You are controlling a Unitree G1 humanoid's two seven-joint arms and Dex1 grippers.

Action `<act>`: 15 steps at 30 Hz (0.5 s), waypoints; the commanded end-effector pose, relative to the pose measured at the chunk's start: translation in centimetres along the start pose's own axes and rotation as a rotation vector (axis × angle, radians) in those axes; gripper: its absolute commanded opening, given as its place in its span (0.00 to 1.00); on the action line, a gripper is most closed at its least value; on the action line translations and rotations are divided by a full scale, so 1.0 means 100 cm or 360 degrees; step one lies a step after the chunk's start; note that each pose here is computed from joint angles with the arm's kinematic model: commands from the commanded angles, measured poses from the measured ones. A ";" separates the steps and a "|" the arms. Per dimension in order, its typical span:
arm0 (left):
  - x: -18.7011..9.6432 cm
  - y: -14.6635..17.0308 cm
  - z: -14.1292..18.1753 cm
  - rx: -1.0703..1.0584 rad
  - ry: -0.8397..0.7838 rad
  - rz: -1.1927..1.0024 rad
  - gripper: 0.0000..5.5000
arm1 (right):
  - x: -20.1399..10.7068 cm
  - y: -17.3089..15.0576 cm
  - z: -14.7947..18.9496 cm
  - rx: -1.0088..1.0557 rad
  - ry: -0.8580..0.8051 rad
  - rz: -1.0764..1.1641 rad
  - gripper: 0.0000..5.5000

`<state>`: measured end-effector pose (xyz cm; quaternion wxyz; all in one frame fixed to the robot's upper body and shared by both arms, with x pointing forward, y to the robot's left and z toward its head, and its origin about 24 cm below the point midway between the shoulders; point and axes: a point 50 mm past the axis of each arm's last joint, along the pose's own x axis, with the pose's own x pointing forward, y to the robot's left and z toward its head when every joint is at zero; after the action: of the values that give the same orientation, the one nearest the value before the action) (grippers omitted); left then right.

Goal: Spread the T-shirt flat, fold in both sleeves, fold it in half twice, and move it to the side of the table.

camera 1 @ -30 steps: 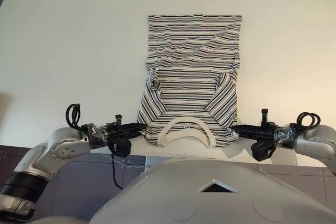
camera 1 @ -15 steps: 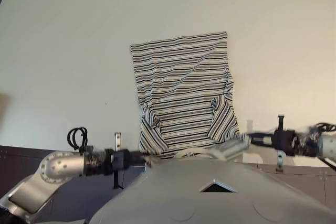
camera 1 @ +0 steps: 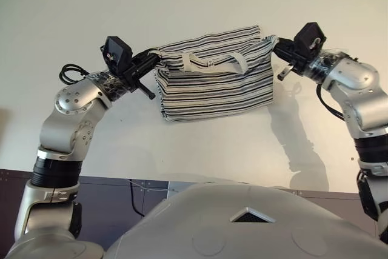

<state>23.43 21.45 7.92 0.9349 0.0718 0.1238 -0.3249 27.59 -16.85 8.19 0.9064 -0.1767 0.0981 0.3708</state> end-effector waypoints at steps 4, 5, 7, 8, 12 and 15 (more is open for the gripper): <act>0.011 0.012 -0.020 0.0026 0.0059 0.0126 0.02 | 0.043 -0.005 0.004 -0.0050 -0.0030 -0.0125 0.02; 0.016 0.016 -0.019 0.0040 0.0051 0.0137 0.02 | 0.048 -0.007 0.007 -0.0048 -0.0039 -0.0147 0.02; 0.025 0.022 -0.018 0.0069 0.0039 0.0159 0.02 | 0.055 -0.011 0.008 -0.0039 -0.0039 -0.0185 0.02; 0.029 0.026 -0.019 0.0085 0.0040 0.0180 0.02 | 0.059 -0.012 0.007 -0.0045 -0.0024 -0.0201 0.02; 0.045 0.033 -0.028 0.0118 0.0055 0.0260 0.09 | 0.073 -0.013 0.001 -0.0046 0.0010 -0.0243 0.02; 0.049 0.033 -0.033 0.0093 0.0052 0.0307 0.17 | 0.086 -0.013 0.003 -0.0001 -0.0026 -0.0268 0.02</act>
<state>28.16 21.93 3.61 0.9539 0.1141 0.1252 -0.2476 33.53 -12.85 5.31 0.9309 -0.1847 0.0944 0.3006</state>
